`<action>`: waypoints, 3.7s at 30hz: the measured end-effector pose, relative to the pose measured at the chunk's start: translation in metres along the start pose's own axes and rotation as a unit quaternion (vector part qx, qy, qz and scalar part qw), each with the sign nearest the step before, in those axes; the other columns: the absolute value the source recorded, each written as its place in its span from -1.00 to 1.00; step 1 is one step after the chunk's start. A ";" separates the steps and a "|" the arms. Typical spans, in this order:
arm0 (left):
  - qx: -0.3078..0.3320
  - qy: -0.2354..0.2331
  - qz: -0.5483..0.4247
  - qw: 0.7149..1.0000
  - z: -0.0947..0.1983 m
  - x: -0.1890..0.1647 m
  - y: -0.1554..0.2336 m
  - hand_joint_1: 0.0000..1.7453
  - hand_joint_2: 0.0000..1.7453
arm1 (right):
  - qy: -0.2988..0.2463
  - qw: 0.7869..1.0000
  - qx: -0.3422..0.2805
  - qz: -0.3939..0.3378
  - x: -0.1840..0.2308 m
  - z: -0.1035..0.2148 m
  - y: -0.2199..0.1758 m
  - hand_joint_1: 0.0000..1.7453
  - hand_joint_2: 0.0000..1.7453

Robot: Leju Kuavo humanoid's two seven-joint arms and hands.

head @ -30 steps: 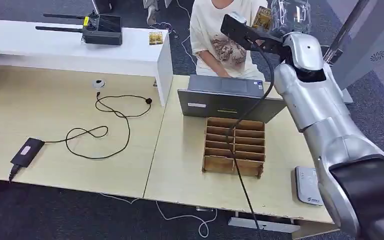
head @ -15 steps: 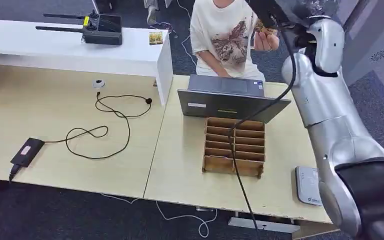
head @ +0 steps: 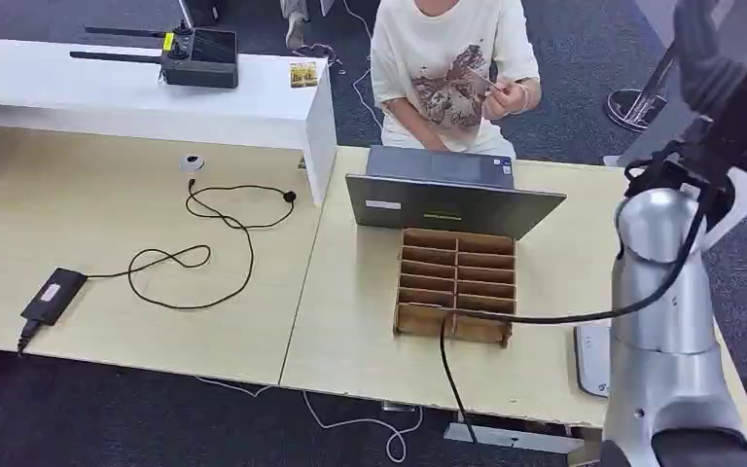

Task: Pass the card to the sensor for recognition and then transmit it.

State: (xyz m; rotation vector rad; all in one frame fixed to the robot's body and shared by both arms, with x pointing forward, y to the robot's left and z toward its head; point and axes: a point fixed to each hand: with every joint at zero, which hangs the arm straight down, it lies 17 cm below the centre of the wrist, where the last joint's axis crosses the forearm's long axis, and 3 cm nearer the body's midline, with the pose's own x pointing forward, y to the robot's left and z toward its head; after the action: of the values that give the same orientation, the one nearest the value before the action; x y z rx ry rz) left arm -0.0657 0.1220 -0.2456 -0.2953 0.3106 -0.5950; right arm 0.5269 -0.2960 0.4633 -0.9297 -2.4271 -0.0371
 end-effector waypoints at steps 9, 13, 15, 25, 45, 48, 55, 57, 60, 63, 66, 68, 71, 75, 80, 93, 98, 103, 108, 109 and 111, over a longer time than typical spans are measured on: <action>0.008 0.008 0.011 1.000 0.000 -0.002 0.003 -1.00 -1.00 | 0.064 0.988 0.124 -0.063 -0.030 0.154 -0.031 -1.00 1.00; 0.013 0.010 0.006 1.000 0.000 -0.003 0.005 -1.00 -1.00 | 0.083 0.981 0.170 -0.032 -0.021 0.236 -0.039 -1.00 1.00; 0.019 0.015 0.006 1.000 0.000 -0.003 0.007 -1.00 -1.00 | 0.110 0.974 0.197 -0.011 -0.014 0.279 -0.038 -1.00 1.00; 0.037 0.018 -0.038 0.998 0.000 -0.005 0.015 -1.00 -1.00 | 0.107 0.833 0.454 0.298 -0.027 0.411 0.006 -1.00 1.00; 0.044 0.016 -0.037 0.998 -0.001 -0.005 0.017 -1.00 -1.00 | 0.102 0.757 0.508 0.398 -0.038 0.444 0.015 -1.00 1.00; 0.045 0.015 -0.039 0.998 -0.001 -0.005 0.018 -1.00 -1.00 | 0.117 0.746 0.526 0.391 -0.045 0.451 0.021 -1.00 1.00; 0.047 0.017 -0.048 0.998 -0.001 -0.007 0.020 -1.00 -1.00 | 0.156 0.705 0.565 0.399 -0.064 0.476 0.030 -1.00 1.00; 0.050 0.020 -0.052 0.997 -0.001 -0.008 0.021 -1.00 -1.00 | 0.162 0.698 0.576 0.393 -0.065 0.484 0.034 -1.00 1.00; 0.051 0.022 -0.058 0.997 -0.001 -0.009 0.022 -1.00 -1.00 | 0.163 0.706 0.578 0.374 -0.065 0.484 0.045 -1.00 1.00; 0.050 0.024 -0.065 0.996 -0.001 -0.010 0.023 -1.00 -1.00 | 0.152 0.726 0.566 0.359 -0.061 0.474 0.056 -1.00 1.00; 0.052 0.023 -0.068 0.996 -0.001 -0.010 0.023 -1.00 -1.00 | 0.147 0.736 0.562 0.347 -0.058 0.470 0.061 -1.00 1.00; 0.052 0.023 -0.069 0.996 -0.001 -0.010 0.024 -1.00 -1.00 | 0.144 0.743 0.557 0.342 -0.055 0.468 0.063 -1.00 1.00; 0.053 0.023 -0.070 0.996 -0.001 -0.010 0.024 -1.00 -1.00 | 0.137 0.763 0.535 0.335 -0.050 0.457 0.065 -1.00 1.00; 0.052 0.024 -0.072 0.996 -0.001 -0.011 0.024 -1.00 -1.00 | 0.138 0.776 0.521 0.327 -0.046 0.451 0.067 -1.00 1.00; 0.051 0.024 -0.075 0.996 -0.001 -0.011 0.024 -1.00 -1.00 | 0.132 0.785 0.492 0.351 -0.046 0.438 0.061 -1.00 1.00; 0.049 0.028 -0.080 0.995 0.000 -0.013 0.024 -1.00 -1.00 | 0.121 0.764 0.518 0.366 -0.047 0.451 0.063 -1.00 1.00; 0.050 0.029 -0.081 0.995 0.000 -0.014 0.025 -1.00 -1.00 | 0.123 0.758 0.529 0.362 -0.047 0.459 0.066 -1.00 1.00; 0.051 0.027 -0.082 0.995 -0.001 -0.014 0.027 -1.00 -1.00 | 0.133 0.759 0.537 0.344 -0.047 0.467 0.068 -1.00 1.00; 0.052 0.027 -0.083 0.995 -0.001 -0.015 0.027 -1.00 -1.00 | 0.142 0.759 0.540 0.337 -0.048 0.470 0.068 -1.00 1.00; 0.052 0.027 -0.083 0.995 -0.001 -0.015 0.027 -1.00 -1.00 | 0.142 0.759 0.540 0.337 -0.048 0.470 0.068 -1.00 1.00; 0.052 0.027 -0.083 0.995 -0.001 -0.015 0.027 -1.00 -1.00 | 0.142 0.759 0.540 0.337 -0.048 0.470 0.068 -1.00 1.00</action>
State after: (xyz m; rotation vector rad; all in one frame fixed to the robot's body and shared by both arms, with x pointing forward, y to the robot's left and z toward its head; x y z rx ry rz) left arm -0.0638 0.1518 -0.2531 -0.2064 0.3074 -0.7806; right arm 0.3771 -0.1757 0.0259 -1.0012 -1.2842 1.2369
